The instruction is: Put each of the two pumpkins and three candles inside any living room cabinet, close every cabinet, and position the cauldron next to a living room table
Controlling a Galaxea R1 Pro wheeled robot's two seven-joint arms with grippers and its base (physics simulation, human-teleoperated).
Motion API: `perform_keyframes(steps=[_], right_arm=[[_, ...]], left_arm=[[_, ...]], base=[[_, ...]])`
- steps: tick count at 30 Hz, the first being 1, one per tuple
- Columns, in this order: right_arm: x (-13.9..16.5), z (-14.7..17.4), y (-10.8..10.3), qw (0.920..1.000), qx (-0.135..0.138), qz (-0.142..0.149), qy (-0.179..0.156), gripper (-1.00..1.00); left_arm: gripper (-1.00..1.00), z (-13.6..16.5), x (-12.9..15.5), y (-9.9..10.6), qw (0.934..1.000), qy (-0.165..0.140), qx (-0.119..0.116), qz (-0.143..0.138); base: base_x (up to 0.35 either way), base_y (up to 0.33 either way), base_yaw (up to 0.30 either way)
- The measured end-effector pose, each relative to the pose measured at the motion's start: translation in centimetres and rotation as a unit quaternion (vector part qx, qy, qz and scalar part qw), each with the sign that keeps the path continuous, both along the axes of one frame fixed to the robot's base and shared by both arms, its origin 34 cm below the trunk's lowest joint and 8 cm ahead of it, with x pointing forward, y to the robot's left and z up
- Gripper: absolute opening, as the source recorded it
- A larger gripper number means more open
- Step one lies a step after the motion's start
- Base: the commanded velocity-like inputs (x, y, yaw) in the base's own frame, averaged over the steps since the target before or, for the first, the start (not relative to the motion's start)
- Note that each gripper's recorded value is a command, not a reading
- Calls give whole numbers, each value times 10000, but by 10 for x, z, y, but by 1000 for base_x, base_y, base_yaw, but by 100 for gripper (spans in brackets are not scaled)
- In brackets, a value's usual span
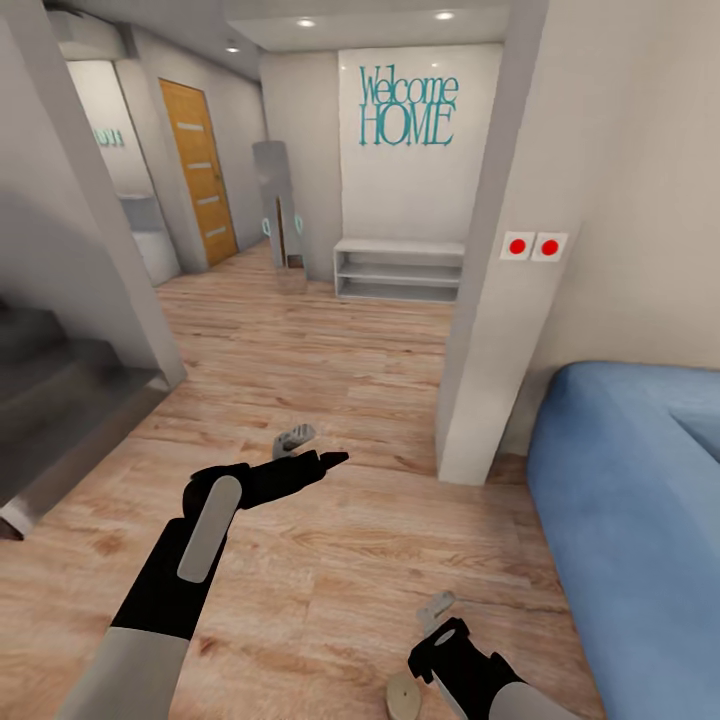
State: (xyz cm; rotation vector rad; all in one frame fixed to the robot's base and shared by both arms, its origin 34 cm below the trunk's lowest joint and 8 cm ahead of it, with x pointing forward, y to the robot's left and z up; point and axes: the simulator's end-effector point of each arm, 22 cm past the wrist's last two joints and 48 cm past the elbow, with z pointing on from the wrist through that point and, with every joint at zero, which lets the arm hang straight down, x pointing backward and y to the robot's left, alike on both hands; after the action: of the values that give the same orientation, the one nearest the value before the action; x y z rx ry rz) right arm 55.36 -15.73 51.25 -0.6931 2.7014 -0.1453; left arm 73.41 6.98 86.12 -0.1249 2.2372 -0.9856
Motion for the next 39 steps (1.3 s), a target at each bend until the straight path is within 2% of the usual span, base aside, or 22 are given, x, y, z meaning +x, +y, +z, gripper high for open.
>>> perform_keyframes(steps=[15, 24, 30, 36, 39], right_arm=[[0, 0, 2, 10000, 42, 16, -1, 100], [-1, 0, 3, 10000, 57, 24, 4, 100], [-5, -2, 10, 9997, 206, 85, 96, 100], [-11, -12, 15, 9992, 321, 129, 184, 100], [-11, -17, 17, 9992, 352, 145, 155, 100]], left_arm=[[100, 0, 0, 0, 10000, 3, -4, 4], [100, 1, 1, 0, 10000, -26, -16, 23], [100, 2, 1, -1, 10000, -35, -31, 15], [100, 3, -4, -14, 9991, -149, -318, -217], [100, -2, -4, -15, 9990, -159, -343, -231]], base=[[262, 0, 3], [39, 0, 0], [1, 0, 0], [0, 0, 0], [0, 0, 0]])
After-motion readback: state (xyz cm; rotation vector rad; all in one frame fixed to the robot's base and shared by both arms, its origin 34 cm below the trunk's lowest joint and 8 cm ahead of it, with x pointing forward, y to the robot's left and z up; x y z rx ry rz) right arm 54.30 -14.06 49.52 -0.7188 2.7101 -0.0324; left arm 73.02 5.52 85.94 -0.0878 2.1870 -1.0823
